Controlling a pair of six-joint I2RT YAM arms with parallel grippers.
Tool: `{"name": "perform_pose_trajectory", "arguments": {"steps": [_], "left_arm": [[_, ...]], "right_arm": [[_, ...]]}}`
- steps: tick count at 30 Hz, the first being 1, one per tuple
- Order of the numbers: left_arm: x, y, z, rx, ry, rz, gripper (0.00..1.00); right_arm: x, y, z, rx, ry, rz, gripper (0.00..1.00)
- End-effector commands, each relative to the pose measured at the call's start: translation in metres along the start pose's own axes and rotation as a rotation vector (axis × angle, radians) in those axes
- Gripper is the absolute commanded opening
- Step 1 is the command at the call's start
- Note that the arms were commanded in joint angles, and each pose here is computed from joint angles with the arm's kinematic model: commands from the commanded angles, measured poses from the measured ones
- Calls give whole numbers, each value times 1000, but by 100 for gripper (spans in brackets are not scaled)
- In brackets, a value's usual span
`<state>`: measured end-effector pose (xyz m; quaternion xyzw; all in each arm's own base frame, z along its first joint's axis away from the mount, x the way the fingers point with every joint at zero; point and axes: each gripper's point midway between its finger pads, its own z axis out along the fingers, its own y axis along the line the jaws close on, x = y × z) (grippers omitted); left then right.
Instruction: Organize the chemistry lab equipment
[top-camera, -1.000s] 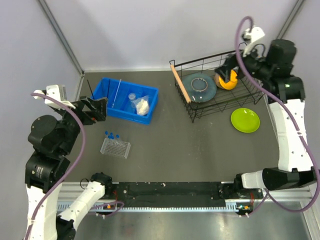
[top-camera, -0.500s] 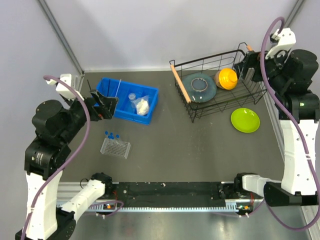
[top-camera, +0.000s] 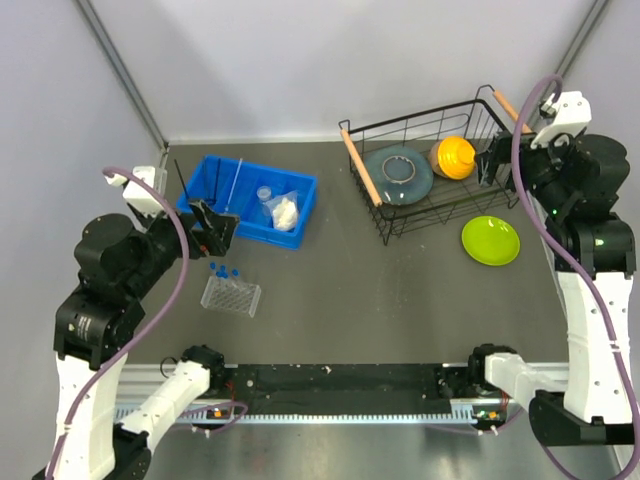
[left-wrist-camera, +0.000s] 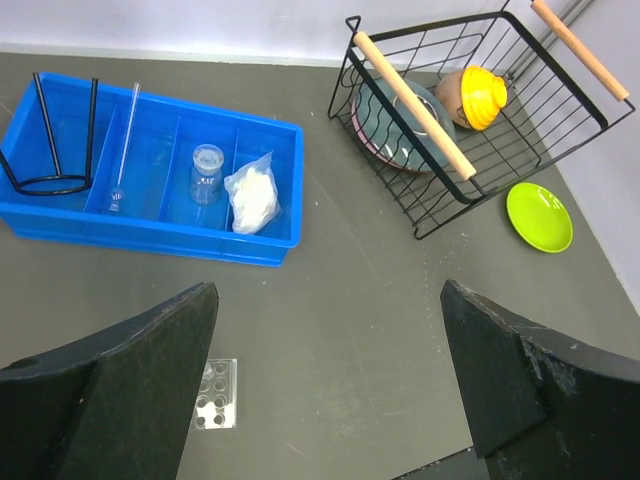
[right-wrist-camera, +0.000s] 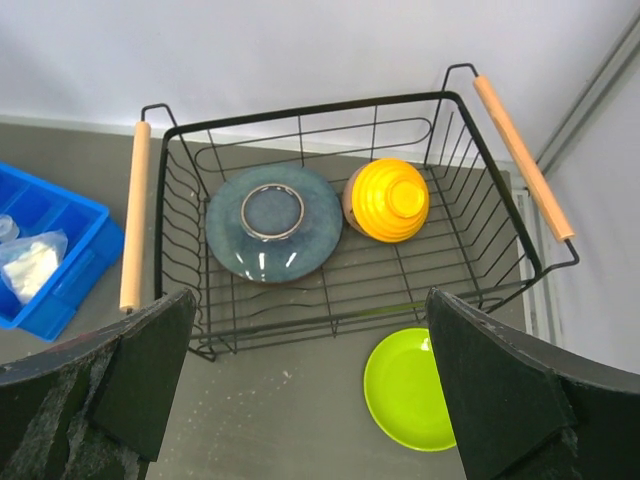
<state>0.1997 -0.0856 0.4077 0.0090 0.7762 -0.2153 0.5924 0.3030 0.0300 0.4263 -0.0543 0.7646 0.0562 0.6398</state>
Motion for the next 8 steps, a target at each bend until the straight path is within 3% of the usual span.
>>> {"name": "perform_pose_trajectory", "arguments": {"steps": [1, 8], "left_arm": [[-7, -3, 5, 27, -43, 21, 99], [-8, -5, 9, 40, -60, 5, 99]], "right_arm": [[-18, -13, -5, 73, -73, -24, 99], [-24, -17, -6, 91, -92, -50, 99]]}}
